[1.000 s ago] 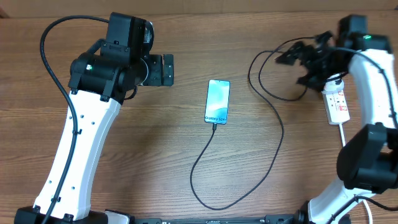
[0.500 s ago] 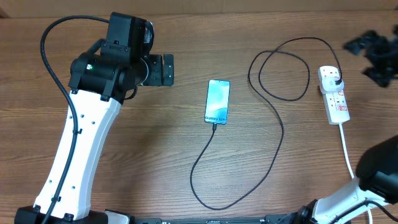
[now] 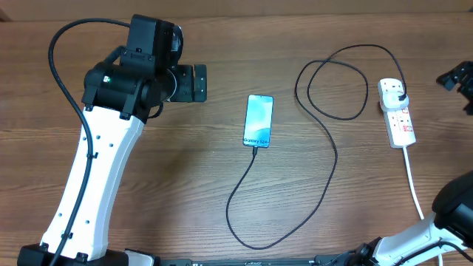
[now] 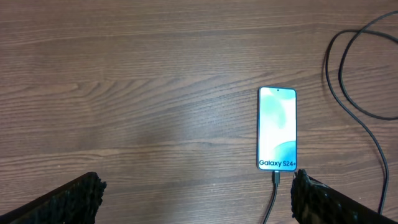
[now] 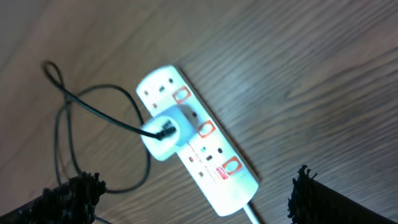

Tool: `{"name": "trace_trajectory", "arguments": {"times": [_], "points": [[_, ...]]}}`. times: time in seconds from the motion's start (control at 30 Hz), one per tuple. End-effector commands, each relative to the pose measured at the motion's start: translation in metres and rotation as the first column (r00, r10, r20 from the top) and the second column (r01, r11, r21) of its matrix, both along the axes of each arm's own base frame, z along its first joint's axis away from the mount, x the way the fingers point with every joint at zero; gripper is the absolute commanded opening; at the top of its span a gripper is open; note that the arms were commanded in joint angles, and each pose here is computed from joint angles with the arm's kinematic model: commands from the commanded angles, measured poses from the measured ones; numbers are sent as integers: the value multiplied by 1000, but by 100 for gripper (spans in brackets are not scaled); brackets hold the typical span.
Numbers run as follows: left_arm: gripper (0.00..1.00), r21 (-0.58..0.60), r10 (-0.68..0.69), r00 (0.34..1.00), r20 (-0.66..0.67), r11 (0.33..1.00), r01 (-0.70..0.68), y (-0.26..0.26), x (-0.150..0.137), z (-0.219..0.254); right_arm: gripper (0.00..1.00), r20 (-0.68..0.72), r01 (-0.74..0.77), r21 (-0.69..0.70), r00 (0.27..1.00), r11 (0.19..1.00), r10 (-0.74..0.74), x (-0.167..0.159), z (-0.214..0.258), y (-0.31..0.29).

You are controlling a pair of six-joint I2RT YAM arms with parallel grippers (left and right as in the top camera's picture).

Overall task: Plug charger to phone and switch on socket
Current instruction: 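Move the right gripper over the power strip's switch beside the charger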

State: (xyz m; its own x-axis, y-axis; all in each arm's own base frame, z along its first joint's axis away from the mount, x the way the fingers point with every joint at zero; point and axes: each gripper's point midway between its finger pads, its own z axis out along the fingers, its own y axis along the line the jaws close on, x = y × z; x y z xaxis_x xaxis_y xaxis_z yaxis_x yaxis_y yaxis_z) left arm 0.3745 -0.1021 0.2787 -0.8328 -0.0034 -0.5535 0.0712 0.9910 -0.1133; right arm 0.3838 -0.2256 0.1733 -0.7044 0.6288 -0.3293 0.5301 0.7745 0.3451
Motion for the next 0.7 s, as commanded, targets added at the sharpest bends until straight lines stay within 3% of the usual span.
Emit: {"name": "trace_trajectory", "arguments": {"times": [0.0,0.33,0.67], "points": [[100,23,-14,1000,-3,1000,14,-1,1,-3,100,-45,-29,24,999,999,30,-4,-27,5],[100,23,-14,1000,-3,1000,14,-1,1,-3,100,9,-57,82,998,995,56,1,-72,18],[100,23,-14,1000,-3,1000,14,-1,1,-3,100,120,-224,114,970,968,210,8,-73,40]]}}
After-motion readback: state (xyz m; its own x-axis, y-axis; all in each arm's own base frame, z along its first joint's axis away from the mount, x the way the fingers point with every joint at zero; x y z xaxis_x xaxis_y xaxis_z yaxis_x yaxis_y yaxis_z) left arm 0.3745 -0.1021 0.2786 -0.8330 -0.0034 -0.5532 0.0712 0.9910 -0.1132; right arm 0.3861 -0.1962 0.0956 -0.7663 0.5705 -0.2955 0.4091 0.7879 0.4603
